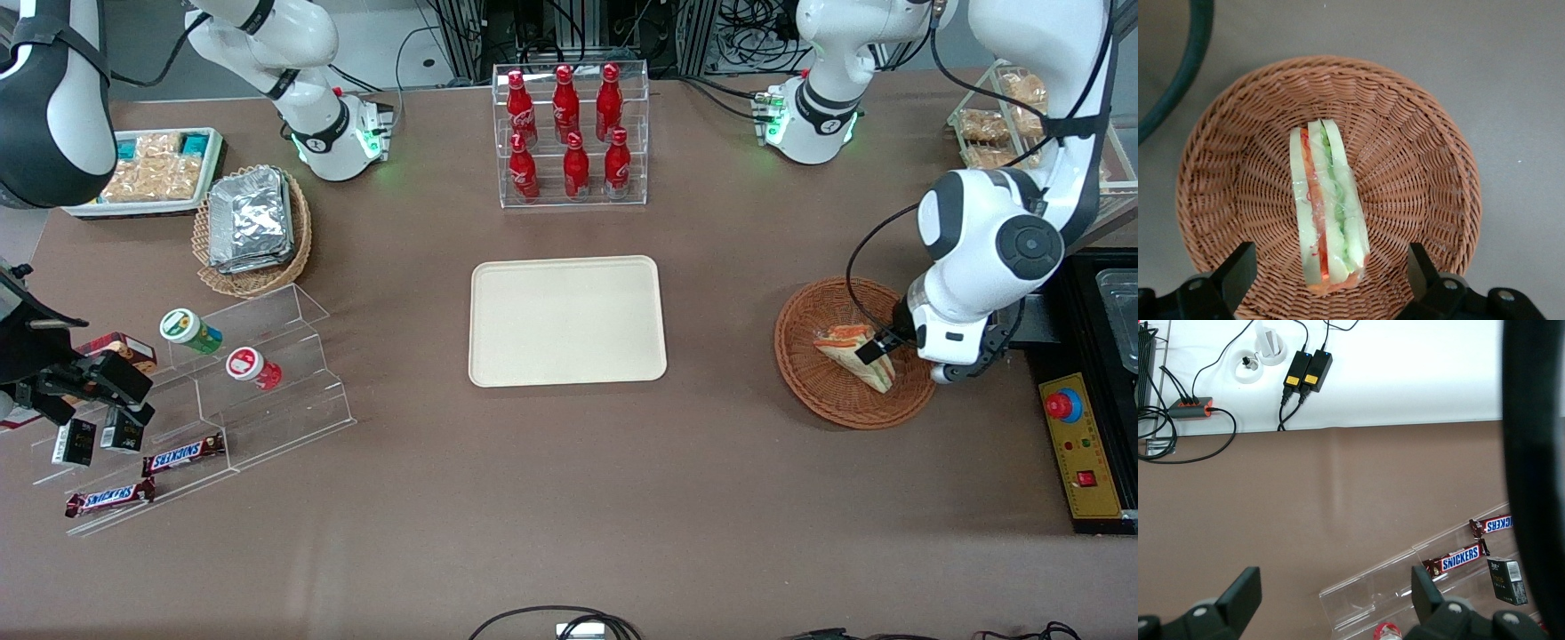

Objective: Place sandwich from basket to tray
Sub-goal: 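Close the left gripper on the sandwich's wrapped edge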

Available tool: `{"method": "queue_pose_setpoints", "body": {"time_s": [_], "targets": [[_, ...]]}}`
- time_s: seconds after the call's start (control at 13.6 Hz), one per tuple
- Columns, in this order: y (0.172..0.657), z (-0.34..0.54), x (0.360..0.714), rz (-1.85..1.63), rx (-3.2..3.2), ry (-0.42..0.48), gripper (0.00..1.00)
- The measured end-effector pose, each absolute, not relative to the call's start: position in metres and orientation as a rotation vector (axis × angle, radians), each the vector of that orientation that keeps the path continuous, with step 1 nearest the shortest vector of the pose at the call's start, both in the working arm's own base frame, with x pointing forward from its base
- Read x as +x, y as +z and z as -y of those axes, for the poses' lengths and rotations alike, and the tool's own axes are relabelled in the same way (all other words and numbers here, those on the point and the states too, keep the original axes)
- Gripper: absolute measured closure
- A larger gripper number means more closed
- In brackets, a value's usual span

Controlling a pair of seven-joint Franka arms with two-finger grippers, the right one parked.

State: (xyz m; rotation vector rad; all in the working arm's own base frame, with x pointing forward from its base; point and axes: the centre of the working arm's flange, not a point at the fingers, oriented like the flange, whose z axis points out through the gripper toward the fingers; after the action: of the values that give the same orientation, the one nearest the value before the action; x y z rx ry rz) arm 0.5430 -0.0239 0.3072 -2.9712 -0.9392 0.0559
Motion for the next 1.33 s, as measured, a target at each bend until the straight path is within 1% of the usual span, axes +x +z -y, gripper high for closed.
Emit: {"method": "queue_pose_setpoints", "body": {"time_s": [0.37, 0.74, 0.81, 0.89, 0.96, 1.11, 1.25, 1.33], "targets": [[0.278, 0.035, 0.542, 0.999, -2.944, 0.088, 0.00], [0.247, 0.034, 0.531, 1.015, -2.939, 0.093, 0.00], [0.245, 0.033, 0.530, 1.016, -2.936, 0.097, 0.00], [0.243, 0.033, 0.530, 1.017, -2.934, 0.101, 0.04], [0.242, 0.032, 0.530, 1.018, -2.932, 0.104, 0.05], [0.241, 0.029, 0.530, 1.011, -2.927, 0.102, 0.25], [0.241, 0.027, 0.530, 1.005, -2.924, 0.100, 0.50], [0.241, 0.027, 0.530, 1.004, -2.924, 0.099, 0.59]]}}
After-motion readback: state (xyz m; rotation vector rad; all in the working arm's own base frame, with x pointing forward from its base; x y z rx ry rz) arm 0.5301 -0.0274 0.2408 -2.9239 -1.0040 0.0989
